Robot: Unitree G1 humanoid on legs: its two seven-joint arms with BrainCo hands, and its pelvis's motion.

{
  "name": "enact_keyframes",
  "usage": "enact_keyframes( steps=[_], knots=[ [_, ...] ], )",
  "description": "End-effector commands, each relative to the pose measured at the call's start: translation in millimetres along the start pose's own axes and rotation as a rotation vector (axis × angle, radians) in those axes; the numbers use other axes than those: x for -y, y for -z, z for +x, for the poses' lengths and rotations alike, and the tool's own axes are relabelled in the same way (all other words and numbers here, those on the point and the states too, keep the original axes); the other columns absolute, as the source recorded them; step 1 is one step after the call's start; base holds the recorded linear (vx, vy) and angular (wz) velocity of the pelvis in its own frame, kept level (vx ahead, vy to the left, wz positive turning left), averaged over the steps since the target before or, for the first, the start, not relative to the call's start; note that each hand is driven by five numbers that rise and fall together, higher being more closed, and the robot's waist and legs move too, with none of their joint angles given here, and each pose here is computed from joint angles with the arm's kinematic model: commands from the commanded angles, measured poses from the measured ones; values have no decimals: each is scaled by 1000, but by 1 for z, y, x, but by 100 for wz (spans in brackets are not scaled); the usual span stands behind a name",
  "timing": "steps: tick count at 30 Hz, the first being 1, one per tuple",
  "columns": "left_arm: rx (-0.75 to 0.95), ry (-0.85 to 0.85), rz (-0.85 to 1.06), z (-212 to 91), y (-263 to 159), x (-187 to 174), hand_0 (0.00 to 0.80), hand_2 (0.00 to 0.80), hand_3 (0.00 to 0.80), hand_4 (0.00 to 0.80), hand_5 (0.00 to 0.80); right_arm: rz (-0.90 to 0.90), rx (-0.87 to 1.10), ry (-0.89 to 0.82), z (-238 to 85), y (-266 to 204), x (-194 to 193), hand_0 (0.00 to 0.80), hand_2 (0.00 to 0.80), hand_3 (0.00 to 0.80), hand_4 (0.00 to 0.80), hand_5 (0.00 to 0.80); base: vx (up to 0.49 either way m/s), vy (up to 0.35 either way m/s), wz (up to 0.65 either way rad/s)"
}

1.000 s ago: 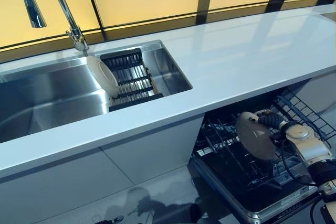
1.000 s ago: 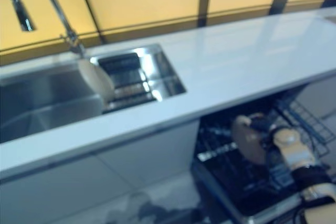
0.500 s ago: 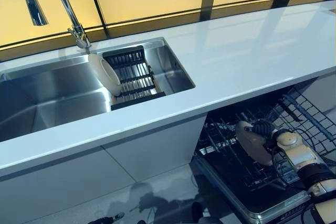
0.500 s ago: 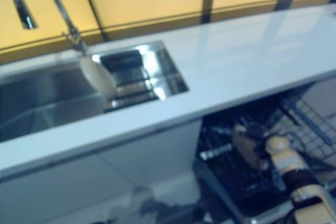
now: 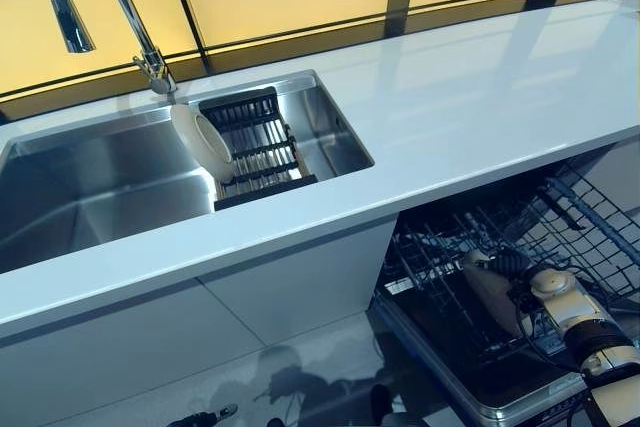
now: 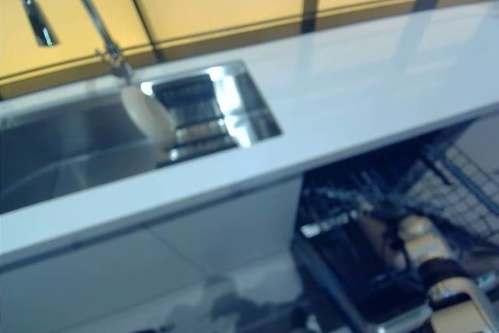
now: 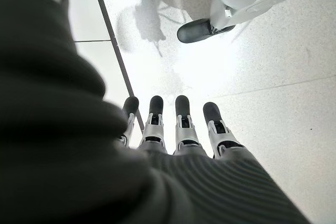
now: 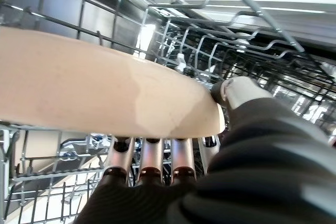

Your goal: Take plates into dishwasher

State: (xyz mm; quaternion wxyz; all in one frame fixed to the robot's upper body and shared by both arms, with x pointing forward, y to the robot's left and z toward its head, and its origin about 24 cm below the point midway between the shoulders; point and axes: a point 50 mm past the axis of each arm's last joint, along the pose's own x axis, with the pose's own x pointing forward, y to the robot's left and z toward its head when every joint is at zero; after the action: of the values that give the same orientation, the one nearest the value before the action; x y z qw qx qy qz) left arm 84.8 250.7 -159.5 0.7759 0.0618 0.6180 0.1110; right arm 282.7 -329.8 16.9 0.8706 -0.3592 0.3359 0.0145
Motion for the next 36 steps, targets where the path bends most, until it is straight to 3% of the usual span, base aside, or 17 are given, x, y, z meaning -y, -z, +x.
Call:
enact_keyframes(
  steps=[1, 13, 14, 15, 25, 36],
  knots=[
    [29, -40, 60, 0, -19, -11, 0, 0, 0, 0, 0, -22, 51, -6, 9, -19, -8, 800, 800, 800, 800, 800, 0, 0, 0],
    [30, -40, 68, 0, -21, -12, 0, 0, 0, 0, 0, -51, 13, 2, 7, -10, -1, 791, 791, 791, 791, 791, 0, 0, 0],
    [30, -42, 67, 0, -21, -12, 0, 0, 0, 0, 0, -50, 8, 8, 7, -10, 1, 307, 307, 307, 307, 307, 0, 0, 0],
    [29, -44, 67, 0, -21, -12, 0, 0, 0, 0, 0, -49, 3, 10, 7, -10, 2, 0, 0, 0, 0, 0, 0, 0, 0],
    [23, -53, 57, 0, -19, -17, 0, 0, 0, 0, 0, -45, -23, 58, 0, -5, 21, 0, 0, 0, 0, 0, 0, 0, 0],
    [9, -79, 37, -1, -15, -26, 0, 0, 0, 0, 0, 20, 5, 259, -40, -15, 114, 0, 0, 0, 0, 0, 0, 0, 0]
  ],
)
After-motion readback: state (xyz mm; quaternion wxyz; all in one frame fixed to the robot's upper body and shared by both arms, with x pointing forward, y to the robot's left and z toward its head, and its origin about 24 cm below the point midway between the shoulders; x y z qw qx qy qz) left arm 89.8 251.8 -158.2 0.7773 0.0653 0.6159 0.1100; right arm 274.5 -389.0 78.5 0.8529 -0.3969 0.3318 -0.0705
